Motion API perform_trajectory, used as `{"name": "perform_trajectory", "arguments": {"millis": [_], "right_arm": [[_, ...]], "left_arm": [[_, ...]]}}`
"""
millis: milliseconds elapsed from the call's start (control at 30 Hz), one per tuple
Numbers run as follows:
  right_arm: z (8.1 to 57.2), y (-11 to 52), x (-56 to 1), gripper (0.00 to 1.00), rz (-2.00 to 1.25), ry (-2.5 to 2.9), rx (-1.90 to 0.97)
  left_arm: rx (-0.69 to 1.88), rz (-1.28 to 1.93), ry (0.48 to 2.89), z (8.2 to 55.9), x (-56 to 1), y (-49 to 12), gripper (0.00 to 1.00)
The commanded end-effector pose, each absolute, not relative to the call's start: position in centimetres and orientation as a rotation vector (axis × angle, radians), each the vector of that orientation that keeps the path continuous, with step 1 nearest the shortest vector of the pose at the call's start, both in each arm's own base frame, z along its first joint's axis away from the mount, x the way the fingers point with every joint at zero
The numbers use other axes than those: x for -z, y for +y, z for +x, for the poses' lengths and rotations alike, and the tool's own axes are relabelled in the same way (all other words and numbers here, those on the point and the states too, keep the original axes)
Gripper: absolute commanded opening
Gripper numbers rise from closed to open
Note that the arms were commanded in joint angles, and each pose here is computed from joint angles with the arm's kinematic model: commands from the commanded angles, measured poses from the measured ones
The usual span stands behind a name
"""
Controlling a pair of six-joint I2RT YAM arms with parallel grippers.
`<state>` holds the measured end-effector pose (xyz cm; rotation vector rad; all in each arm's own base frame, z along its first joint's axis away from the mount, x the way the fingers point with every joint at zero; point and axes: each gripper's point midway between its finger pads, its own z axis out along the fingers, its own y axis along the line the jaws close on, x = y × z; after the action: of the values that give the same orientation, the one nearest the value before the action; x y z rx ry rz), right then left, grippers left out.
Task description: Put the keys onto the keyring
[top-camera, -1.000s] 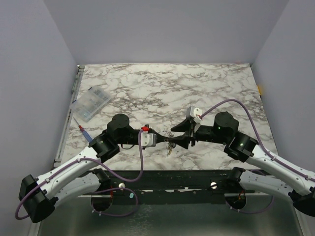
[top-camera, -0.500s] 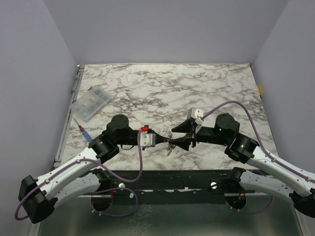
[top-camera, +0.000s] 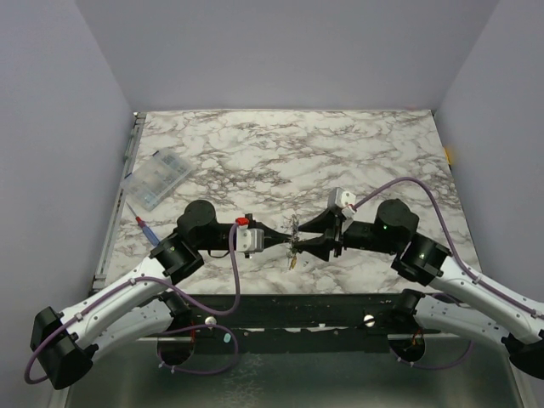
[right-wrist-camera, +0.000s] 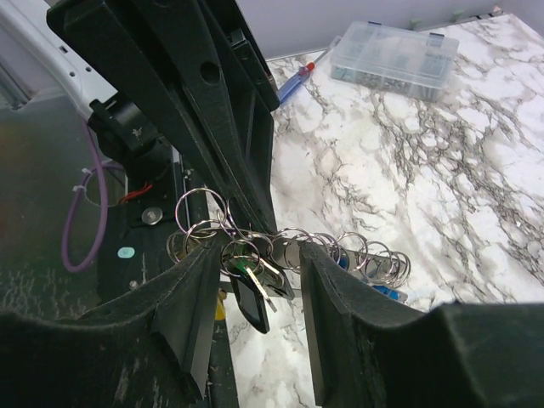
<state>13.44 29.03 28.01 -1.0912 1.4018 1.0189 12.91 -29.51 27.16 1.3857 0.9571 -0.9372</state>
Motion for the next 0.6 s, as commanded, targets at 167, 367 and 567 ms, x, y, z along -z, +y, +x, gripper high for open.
{"name": "perform_trajectory", "arguments": {"millis": [167, 367, 567], "right_arm": [[13.9, 29.7, -28.0, 0.44, -1.113, 1.386, -1.004], [14.1, 30.1, -27.7, 0.32, -1.122, 1.384, -1.003], [14.3, 30.8, -27.8, 0.09, -1.147, 1.353, -1.01]], "left_arm": [[0.952, 1.349, 0.841, 12.4, -29.8, -29.7, 0.0], [0.96, 1.348, 0.829, 12.2, -29.9, -29.8, 0.0], [0.978, 1.339, 0.812, 11.9, -30.0, -29.8, 0.0]]}}
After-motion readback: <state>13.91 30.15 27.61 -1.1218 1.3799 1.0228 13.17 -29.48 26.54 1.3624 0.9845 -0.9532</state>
